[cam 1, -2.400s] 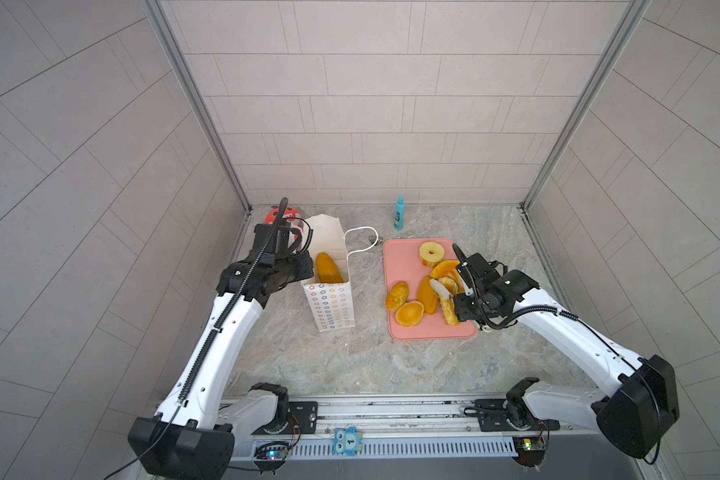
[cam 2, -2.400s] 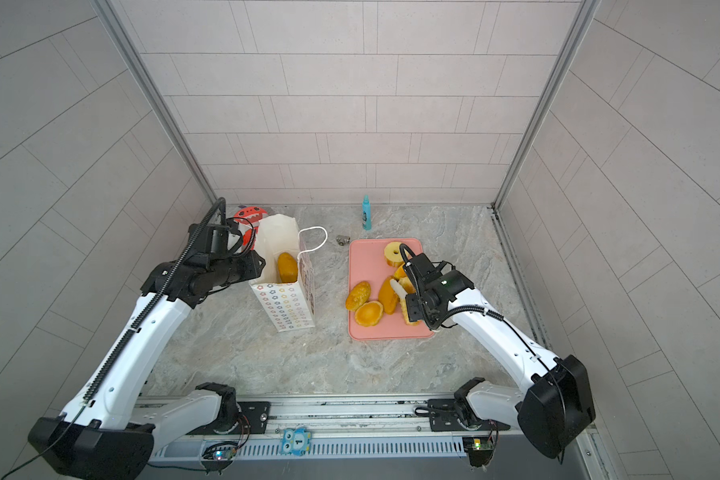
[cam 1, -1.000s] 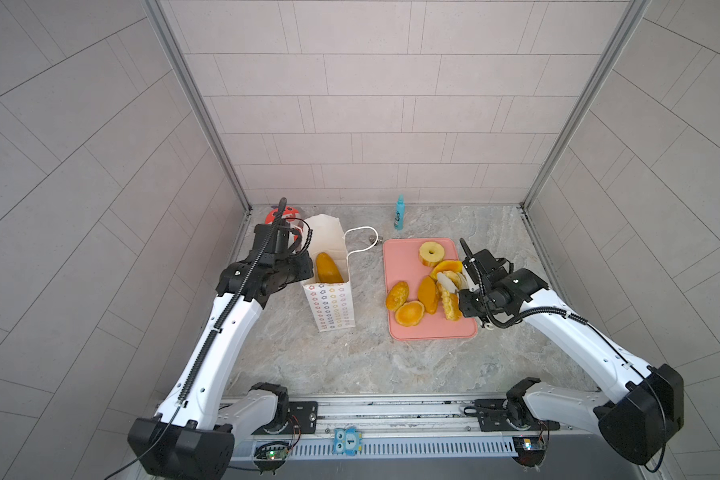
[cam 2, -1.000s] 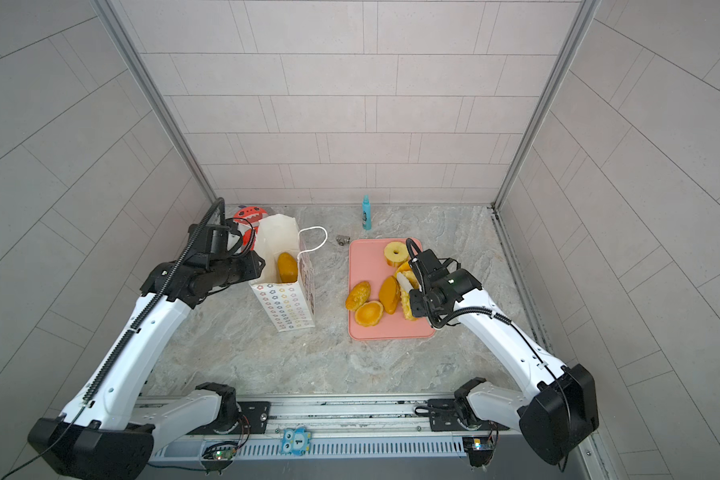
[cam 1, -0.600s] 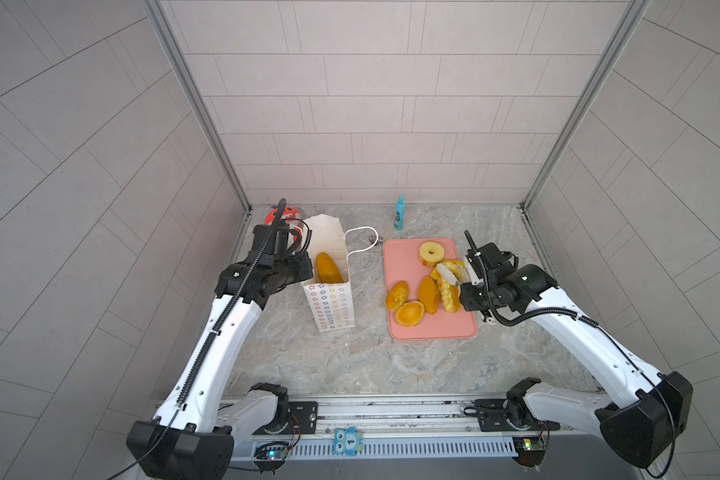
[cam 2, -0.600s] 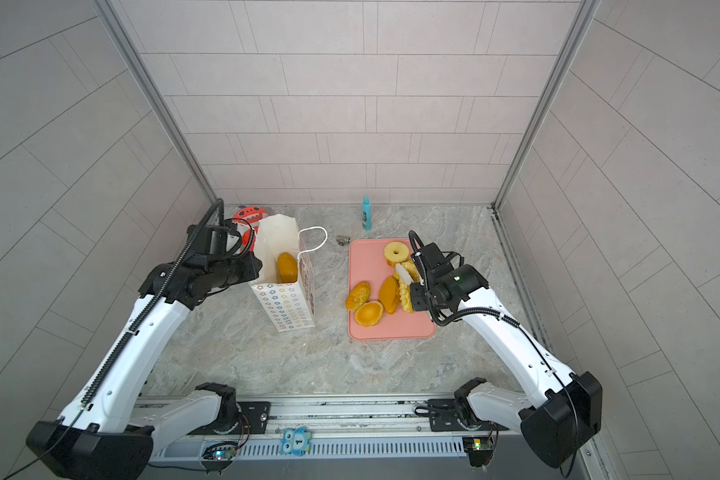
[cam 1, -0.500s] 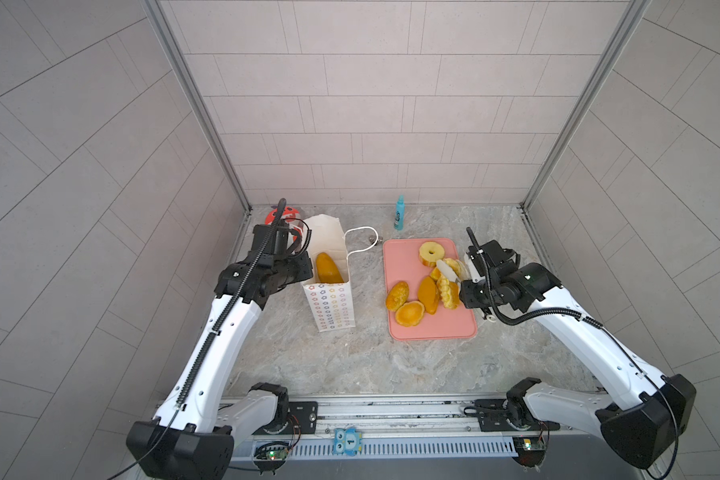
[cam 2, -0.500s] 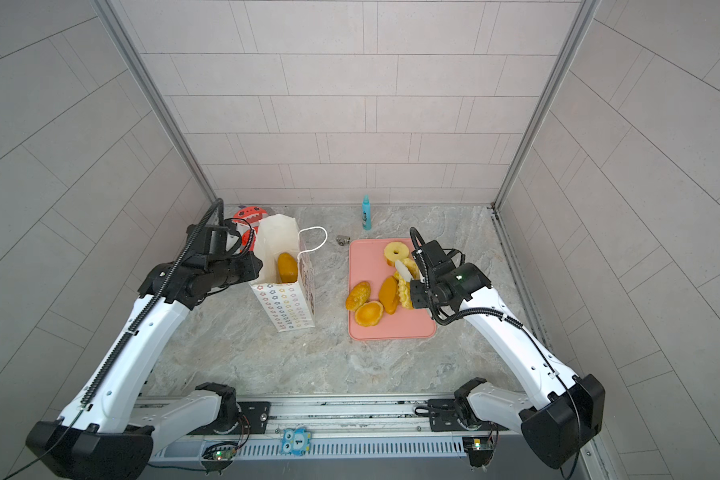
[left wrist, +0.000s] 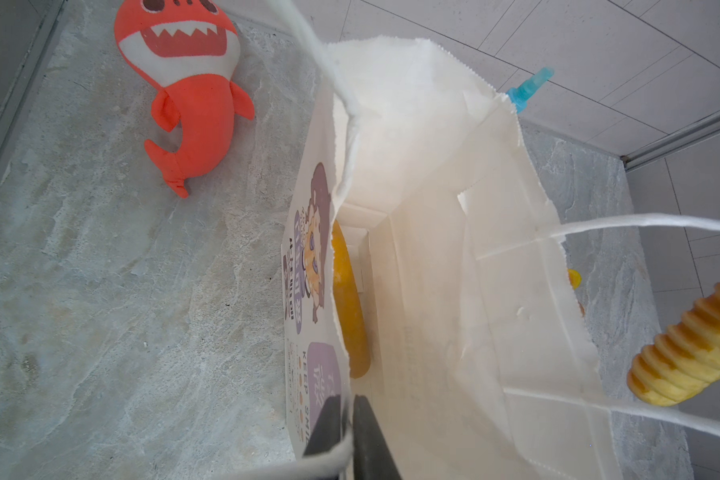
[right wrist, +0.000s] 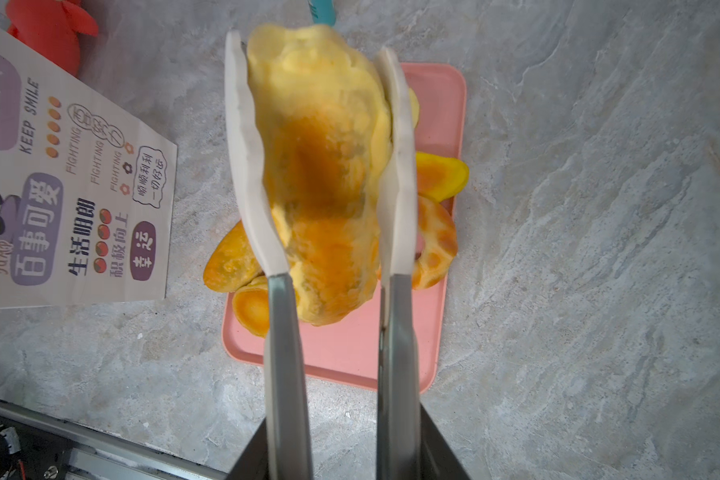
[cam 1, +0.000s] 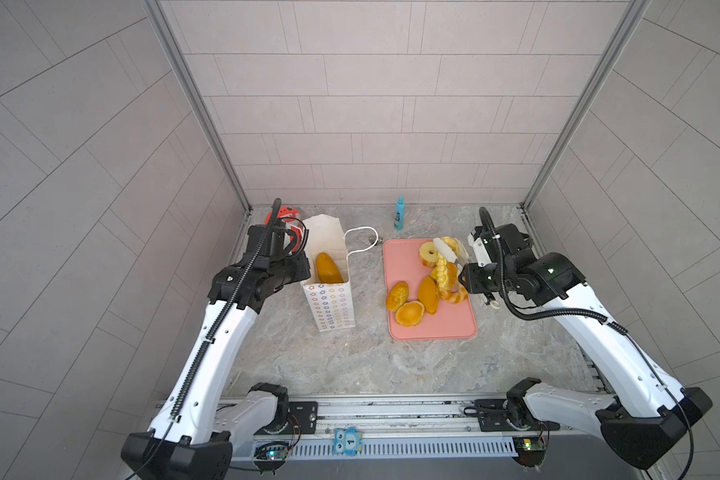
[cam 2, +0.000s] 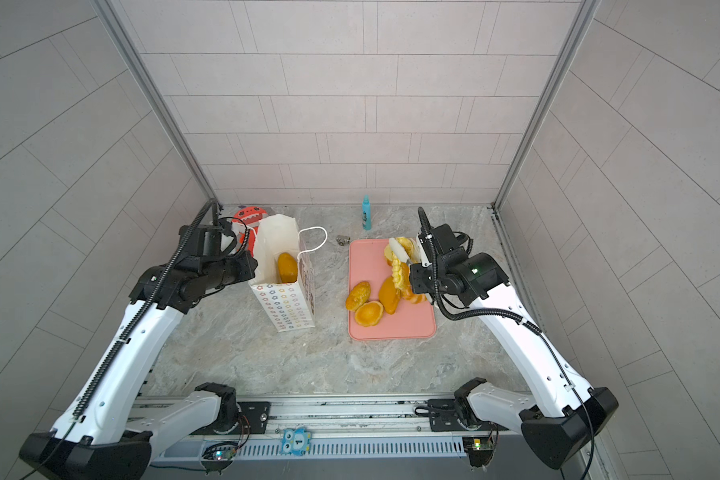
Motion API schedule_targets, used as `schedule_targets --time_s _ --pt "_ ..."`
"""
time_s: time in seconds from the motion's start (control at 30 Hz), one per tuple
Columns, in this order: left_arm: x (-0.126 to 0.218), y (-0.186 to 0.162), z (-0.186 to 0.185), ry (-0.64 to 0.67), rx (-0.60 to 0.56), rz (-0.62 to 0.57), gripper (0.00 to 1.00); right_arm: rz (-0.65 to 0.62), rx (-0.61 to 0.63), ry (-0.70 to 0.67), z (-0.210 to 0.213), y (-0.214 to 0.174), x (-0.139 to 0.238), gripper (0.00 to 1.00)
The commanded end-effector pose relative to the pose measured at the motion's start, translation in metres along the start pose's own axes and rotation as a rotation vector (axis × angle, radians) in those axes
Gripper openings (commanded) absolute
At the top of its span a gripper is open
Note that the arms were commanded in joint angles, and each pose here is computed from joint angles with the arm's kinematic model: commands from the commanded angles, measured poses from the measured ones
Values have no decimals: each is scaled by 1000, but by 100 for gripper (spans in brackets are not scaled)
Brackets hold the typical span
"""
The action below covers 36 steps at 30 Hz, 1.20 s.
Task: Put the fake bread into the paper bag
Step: 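Lift the ridged bun with the tongs and swing it toward the bag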
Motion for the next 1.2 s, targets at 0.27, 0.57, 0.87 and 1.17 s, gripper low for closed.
schedule_targets --time_s 0.27,0.57,0.87,1.17 --pt "10 5 0 1 -1 -25 8 -105 10 117 25 42 30 41" --pt "8 4 0 1 5 -21 7 -173 22 191 46 74 47 40" --pt "7 2 1 2 7 -18 7 -261 23 263 66 106 71 39" --pt "6 2 1 -1 11 -16 7 -336 37 330 89 135 95 39"
Point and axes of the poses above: each gripper's point midway between its finger pads, its own x axis back along the fingers, its own z axis along the line the jaws close on, y = z × x, the point moved 1 cm from there along x, back along the fingers, and after that the axes turned 4 degrees about x, right-handed, at the moved point
